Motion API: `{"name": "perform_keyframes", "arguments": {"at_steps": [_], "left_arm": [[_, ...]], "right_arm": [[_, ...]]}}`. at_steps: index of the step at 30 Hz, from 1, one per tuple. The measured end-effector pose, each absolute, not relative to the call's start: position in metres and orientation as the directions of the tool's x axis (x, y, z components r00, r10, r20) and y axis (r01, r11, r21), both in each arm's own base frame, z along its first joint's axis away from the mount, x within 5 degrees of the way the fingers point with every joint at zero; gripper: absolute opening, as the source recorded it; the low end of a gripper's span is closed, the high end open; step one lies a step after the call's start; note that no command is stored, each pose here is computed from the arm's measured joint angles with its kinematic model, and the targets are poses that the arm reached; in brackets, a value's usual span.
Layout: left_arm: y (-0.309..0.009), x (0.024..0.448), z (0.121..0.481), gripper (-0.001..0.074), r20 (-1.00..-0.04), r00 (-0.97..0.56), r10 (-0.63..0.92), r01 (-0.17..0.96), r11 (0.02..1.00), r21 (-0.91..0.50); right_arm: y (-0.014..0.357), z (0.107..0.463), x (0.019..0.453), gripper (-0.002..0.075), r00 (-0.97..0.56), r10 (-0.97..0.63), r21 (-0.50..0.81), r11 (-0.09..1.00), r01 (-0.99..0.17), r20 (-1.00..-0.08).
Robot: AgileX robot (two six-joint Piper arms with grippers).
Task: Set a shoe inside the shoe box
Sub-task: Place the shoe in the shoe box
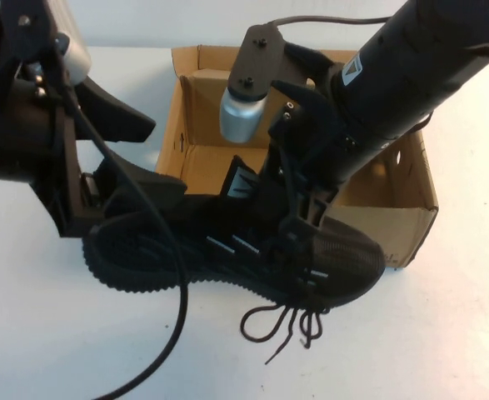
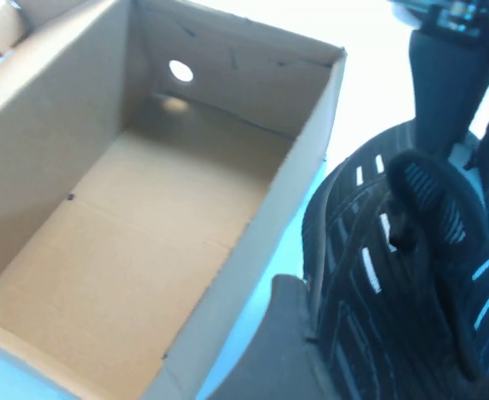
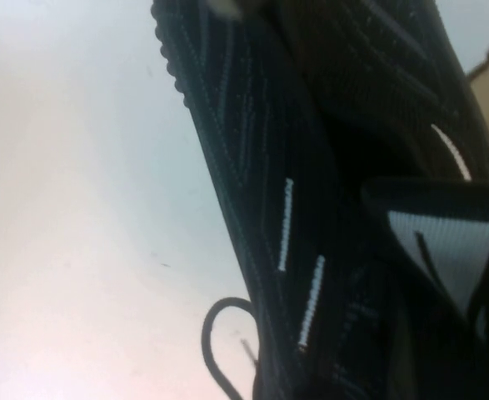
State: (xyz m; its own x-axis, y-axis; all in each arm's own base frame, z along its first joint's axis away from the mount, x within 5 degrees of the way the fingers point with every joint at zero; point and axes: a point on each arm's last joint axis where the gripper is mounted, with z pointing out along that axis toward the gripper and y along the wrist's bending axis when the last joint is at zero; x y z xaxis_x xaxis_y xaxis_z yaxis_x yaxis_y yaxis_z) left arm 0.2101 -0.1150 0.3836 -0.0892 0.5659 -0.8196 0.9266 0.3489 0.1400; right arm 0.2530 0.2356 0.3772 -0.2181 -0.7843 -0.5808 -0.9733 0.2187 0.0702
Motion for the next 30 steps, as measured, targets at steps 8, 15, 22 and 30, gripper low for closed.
{"name": "perform_keyframes", "arguments": {"at_steps": [8,15,22,30], "left_arm": [[-0.110,0.212,0.393,0.0552,-0.853,-0.128,0.506,0.878,0.458,0.139],[-0.102,0.200,0.414,0.0557,-0.897,-0.090,0.432,0.813,0.553,0.184],[-0.097,0.198,0.424,0.0557,-0.921,-0.081,0.382,0.753,0.629,0.195],[-0.090,0.200,0.418,0.0557,-0.898,-0.174,0.403,0.711,0.682,0.169]], "right_arm": [[0.230,0.412,0.260,0.0018,-0.133,-0.788,-0.096,0.236,-0.967,-0.601],[0.220,0.422,0.267,0.0017,-0.106,-0.826,-0.218,0.267,-0.939,-0.553],[0.217,0.401,0.291,0.0017,-0.177,-0.844,-0.187,0.309,-0.933,-0.507],[0.206,0.390,0.322,0.0017,-0.217,-0.836,-0.243,0.379,-0.893,-0.504]]}}
